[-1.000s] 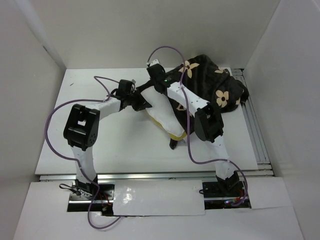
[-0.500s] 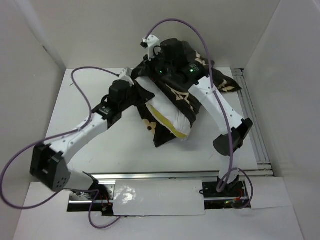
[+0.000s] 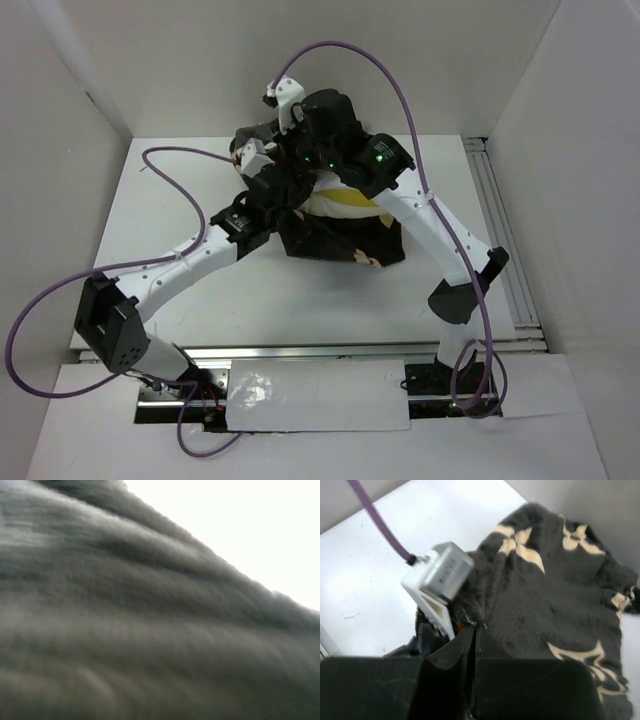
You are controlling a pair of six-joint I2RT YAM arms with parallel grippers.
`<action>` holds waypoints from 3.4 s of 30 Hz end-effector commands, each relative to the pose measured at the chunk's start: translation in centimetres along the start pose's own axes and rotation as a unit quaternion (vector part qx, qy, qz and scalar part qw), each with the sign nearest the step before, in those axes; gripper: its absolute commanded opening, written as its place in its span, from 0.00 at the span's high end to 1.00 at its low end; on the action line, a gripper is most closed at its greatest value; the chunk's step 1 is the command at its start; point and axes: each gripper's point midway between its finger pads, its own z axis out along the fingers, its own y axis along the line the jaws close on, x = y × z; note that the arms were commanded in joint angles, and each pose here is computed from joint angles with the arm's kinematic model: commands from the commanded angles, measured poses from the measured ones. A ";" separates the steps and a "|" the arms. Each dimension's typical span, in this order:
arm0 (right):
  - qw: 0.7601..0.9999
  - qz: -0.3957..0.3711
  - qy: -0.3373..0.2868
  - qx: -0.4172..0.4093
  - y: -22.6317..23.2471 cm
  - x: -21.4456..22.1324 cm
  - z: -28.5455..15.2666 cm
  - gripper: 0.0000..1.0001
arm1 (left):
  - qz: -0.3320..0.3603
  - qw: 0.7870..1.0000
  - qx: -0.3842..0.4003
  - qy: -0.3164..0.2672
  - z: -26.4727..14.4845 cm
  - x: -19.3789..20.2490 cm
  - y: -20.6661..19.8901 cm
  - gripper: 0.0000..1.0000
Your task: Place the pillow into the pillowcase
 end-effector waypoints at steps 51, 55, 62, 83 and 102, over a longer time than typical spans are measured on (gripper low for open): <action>0.985 0.156 0.008 0.071 -4.6 8.0 1.9 0.00 | 0.273 0.943 0.000 0.192 -14.6 2.8 15.0 0.00; 0.974 0.185 0.046 0.123 -10.5 12.9 4.4 0.00 | 0.265 0.935 -0.045 0.230 -12.7 3.7 16.6 0.00; 0.952 0.256 0.093 0.141 -19.6 22.0 9.7 0.00 | 0.241 0.935 -0.044 0.258 -10.8 4.4 18.5 0.01; 0.917 0.339 0.137 0.160 -8.7 30.9 -0.3 1.00 | 0.189 0.953 -0.064 0.230 0.0 0.8 19.1 1.00; 0.964 0.149 0.115 0.188 -3.8 19.0 -7.2 0.00 | 0.156 0.965 -0.146 0.153 -4.8 -5.8 21.0 0.00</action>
